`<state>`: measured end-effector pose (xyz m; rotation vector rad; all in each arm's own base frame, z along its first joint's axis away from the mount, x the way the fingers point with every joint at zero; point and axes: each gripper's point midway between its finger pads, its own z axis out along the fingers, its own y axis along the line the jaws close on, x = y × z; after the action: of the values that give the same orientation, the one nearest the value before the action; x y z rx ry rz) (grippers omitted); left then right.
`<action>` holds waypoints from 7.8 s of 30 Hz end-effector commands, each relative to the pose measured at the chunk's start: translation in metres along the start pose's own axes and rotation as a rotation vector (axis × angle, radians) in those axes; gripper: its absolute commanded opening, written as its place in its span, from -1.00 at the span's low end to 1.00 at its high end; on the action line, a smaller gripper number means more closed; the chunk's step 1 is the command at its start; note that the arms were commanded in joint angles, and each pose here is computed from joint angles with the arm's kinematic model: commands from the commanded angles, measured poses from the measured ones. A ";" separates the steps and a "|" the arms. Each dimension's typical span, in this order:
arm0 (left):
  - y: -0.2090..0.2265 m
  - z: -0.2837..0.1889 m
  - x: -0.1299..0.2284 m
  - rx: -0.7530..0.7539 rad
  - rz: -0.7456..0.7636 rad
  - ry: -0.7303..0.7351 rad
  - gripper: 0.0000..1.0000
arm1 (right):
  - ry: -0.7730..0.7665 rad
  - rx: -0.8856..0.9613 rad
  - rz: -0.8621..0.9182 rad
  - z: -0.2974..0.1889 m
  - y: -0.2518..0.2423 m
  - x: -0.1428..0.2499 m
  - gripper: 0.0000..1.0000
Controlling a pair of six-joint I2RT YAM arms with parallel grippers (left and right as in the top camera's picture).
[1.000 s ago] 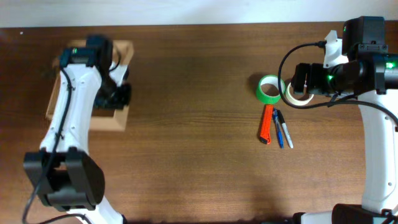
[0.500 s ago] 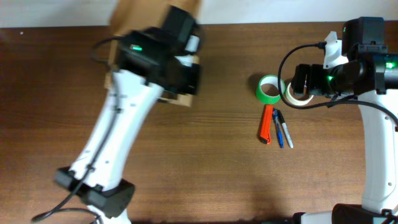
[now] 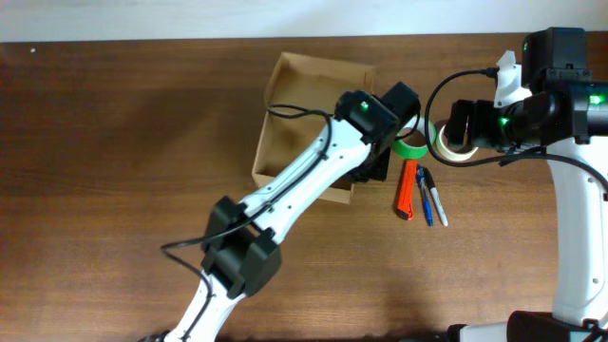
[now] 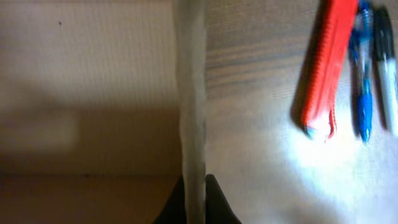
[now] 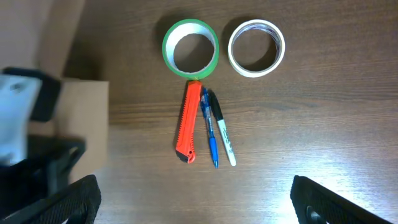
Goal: Pack container
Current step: 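Release the box and raise the left arm back up, then grasp the green tape roll rim with the right gripper, then carry the green tape left and lower it into the box, then release the green tape and move the right gripper to the white tape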
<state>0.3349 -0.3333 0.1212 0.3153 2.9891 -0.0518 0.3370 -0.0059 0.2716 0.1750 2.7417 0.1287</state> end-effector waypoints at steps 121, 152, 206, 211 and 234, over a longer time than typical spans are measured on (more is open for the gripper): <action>0.440 -0.197 -0.055 -0.437 -0.520 -0.388 1.00 | 0.313 0.097 0.497 0.275 -0.029 0.017 -0.92; 0.439 -0.197 -0.055 -0.437 -0.520 -0.388 1.00 | -0.120 -0.049 -0.602 0.003 0.202 0.014 -0.92; 0.439 -0.197 -0.055 -0.437 -0.520 -0.388 0.99 | 0.064 -0.081 -0.657 0.197 0.265 0.017 -0.25; 0.439 -0.197 -0.055 -0.437 -0.520 -0.388 1.00 | -0.082 -0.076 -0.650 0.121 0.265 -0.009 -0.21; 0.439 -0.197 -0.055 -0.437 -0.520 -0.388 1.00 | -0.481 0.332 0.135 -0.109 -0.043 -0.014 0.07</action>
<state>0.4590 0.0907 0.3106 -0.4667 2.5256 0.4063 0.2876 -0.0441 0.4363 0.2524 2.0904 -0.3805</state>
